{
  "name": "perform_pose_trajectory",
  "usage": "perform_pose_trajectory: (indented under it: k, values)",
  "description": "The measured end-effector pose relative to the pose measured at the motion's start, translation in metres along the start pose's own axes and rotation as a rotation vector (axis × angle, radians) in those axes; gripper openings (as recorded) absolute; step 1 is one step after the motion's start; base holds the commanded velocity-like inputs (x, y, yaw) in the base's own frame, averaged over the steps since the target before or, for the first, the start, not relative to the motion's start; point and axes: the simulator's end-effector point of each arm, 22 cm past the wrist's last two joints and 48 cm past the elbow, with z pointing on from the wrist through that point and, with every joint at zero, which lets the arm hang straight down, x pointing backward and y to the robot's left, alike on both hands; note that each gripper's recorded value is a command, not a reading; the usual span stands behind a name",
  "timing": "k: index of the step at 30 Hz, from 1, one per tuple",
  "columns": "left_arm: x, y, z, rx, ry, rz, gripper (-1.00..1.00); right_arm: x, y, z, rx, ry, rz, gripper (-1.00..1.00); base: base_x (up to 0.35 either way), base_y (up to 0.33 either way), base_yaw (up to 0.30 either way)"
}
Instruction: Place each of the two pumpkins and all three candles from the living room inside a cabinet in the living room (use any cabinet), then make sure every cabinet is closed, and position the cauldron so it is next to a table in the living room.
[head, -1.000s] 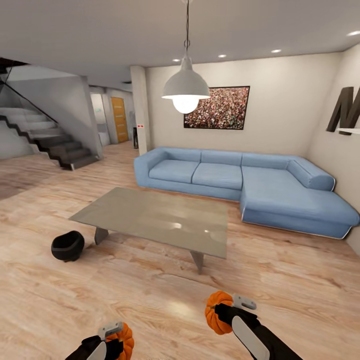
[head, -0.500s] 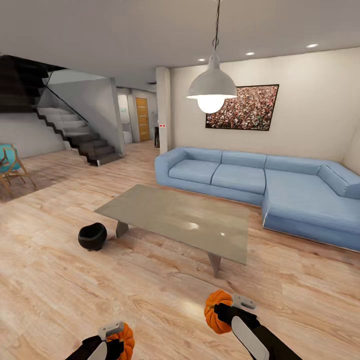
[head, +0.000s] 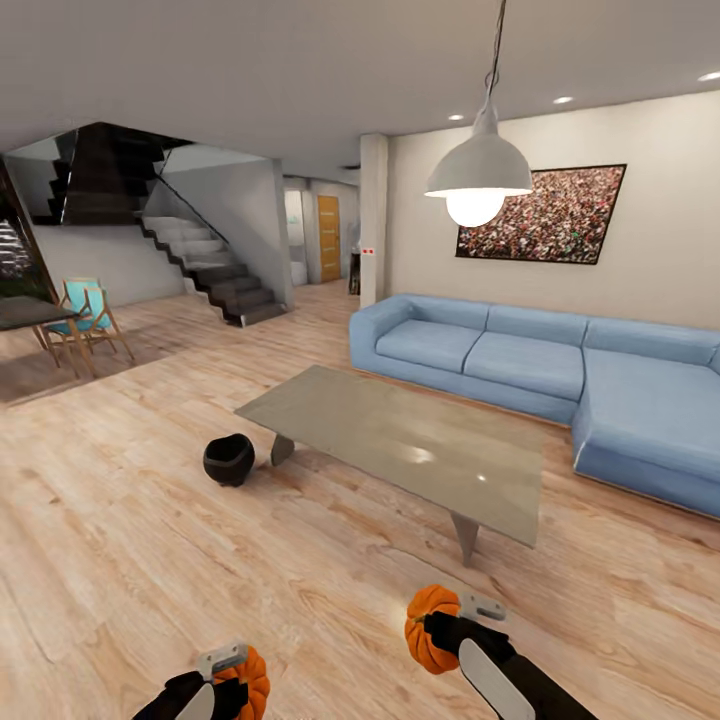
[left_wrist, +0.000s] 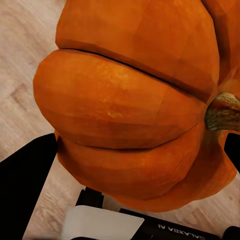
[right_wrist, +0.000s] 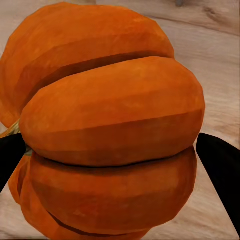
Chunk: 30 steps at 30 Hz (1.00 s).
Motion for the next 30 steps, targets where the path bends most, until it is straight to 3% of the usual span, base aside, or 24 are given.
perform_pose_trajectory:
  k: [30]
  values:
    - [-0.0011, 0.0029, 0.0001, -0.004, -0.002, 0.0, -1.0, 0.0006, 0.002, -0.0001, -0.005, 0.001, -0.002, -1.0, 0.0, 0.0, 0.278]
